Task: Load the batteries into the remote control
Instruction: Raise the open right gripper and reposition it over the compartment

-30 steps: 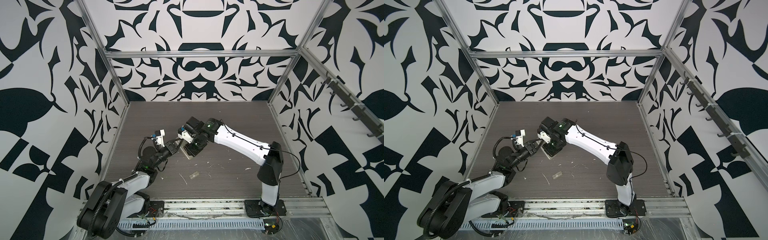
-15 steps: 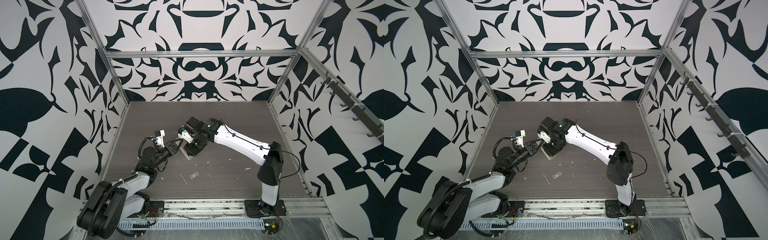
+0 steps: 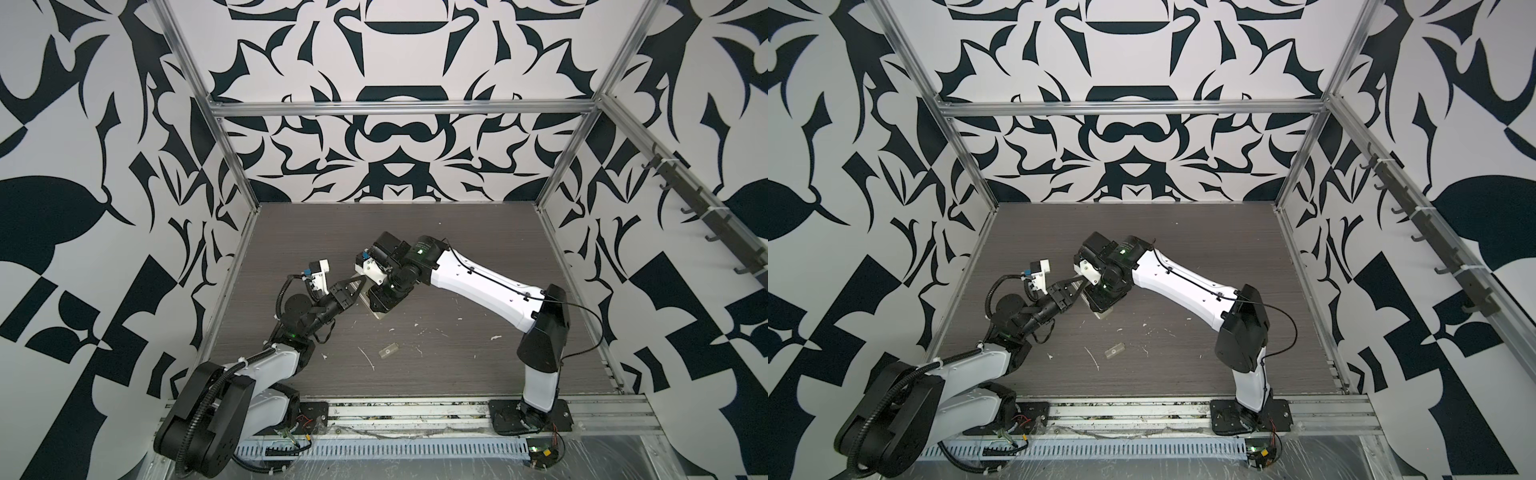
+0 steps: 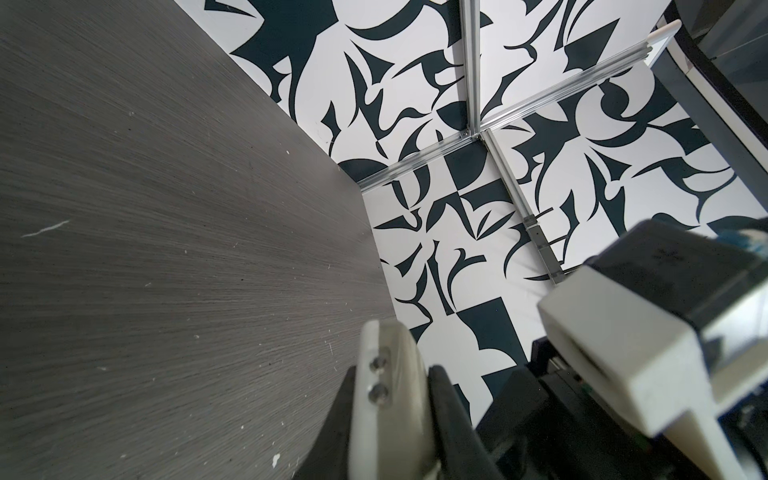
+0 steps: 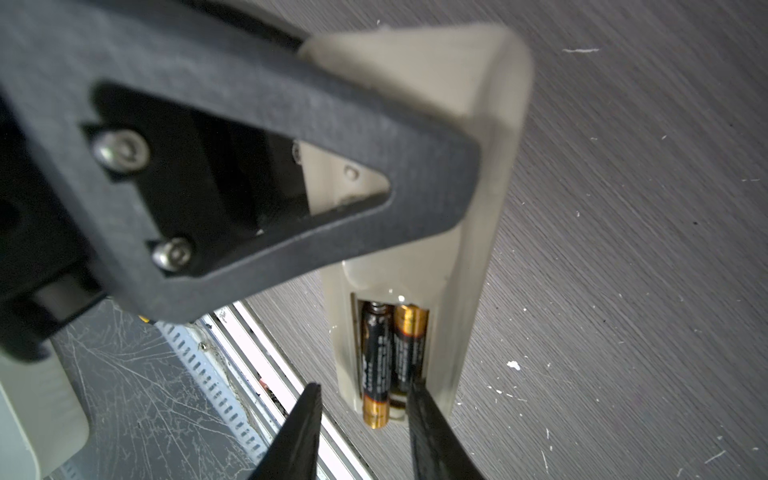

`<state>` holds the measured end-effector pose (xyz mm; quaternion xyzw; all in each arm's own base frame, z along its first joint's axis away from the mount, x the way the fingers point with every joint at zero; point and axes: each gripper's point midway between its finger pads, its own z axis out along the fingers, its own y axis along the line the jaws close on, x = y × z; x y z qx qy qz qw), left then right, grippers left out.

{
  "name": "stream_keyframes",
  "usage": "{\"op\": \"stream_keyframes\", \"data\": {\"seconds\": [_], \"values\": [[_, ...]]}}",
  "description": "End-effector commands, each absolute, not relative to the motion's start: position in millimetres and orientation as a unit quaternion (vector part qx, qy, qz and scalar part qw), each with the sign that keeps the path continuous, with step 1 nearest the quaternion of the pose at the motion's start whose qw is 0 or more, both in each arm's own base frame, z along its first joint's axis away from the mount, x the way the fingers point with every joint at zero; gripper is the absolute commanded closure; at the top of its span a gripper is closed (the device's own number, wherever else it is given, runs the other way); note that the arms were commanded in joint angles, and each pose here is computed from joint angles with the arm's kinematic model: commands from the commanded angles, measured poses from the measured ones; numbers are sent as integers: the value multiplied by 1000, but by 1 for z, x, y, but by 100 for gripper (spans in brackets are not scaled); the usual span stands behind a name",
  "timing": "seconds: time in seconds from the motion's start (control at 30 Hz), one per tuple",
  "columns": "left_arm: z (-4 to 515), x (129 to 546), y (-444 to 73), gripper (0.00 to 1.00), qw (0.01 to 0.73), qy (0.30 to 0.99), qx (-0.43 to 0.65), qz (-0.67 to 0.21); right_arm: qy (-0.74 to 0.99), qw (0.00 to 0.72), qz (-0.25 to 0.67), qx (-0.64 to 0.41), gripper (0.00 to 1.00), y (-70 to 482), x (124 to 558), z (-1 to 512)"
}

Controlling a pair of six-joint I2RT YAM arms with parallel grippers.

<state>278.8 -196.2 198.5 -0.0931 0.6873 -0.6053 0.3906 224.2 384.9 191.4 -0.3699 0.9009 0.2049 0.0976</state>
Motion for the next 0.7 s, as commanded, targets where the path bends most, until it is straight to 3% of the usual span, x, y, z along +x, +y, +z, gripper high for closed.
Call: {"op": "stream_keyframes", "data": {"seconds": [0.0, 0.37, 0.67], "values": [[206, 276, -197, 100, 396, 677, -86, -614, 888, 142, 232, -370, 59, 388, 224, 234], [205, 272, -207, 100, 366, 687, -67, -624, 859, 186, 234, -416, 58, 381, 223, 254], [207, 262, -212, 100, 341, 707, -45, -618, 781, 296, 270, -479, 47, 371, 212, 292]]}}
